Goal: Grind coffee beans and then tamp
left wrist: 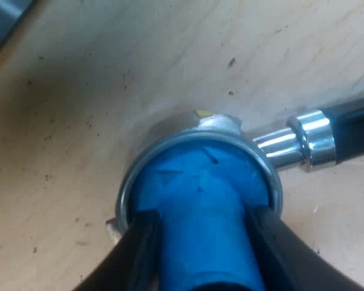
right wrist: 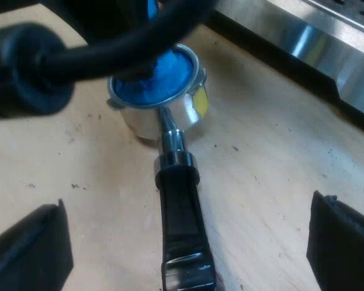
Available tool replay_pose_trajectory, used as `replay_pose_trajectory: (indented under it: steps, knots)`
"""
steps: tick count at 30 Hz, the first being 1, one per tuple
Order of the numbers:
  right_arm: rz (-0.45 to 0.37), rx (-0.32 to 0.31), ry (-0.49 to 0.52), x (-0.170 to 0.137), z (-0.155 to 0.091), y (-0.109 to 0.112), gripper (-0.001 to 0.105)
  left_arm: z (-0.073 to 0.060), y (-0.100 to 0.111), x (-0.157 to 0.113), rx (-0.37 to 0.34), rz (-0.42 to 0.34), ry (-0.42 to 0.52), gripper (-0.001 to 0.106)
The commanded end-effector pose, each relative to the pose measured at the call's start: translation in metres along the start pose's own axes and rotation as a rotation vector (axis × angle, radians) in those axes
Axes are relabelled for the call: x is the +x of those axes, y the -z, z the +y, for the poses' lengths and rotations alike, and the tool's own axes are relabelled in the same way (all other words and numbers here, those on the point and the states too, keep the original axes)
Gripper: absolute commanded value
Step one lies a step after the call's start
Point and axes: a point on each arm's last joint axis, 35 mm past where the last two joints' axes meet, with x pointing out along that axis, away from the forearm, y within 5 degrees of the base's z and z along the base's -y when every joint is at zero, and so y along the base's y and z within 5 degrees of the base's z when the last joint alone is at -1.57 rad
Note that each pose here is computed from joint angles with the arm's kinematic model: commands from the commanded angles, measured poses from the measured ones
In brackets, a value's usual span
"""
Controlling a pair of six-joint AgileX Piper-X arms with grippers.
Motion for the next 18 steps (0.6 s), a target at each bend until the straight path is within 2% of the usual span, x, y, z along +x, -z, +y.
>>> replay_pose_trajectory:
  steps: [1, 11, 18]
  knots:
    - [-0.013, -0.002, 0.004, -0.001, -0.001, -0.002, 0.080, 0.006, 0.019, 0.016, -0.006, 0.106, -0.044, 0.000]
    - [-0.013, 0.023, 0.004, -0.001, -0.001, -0.002, 0.080, 0.013, 0.040, 0.029, -0.011, 0.151, -0.056, 0.000]
    - [-0.013, 0.020, 0.004, -0.001, -0.001, -0.002, 0.080, 0.010, 0.034, 0.027, -0.011, 0.140, -0.019, 0.000]
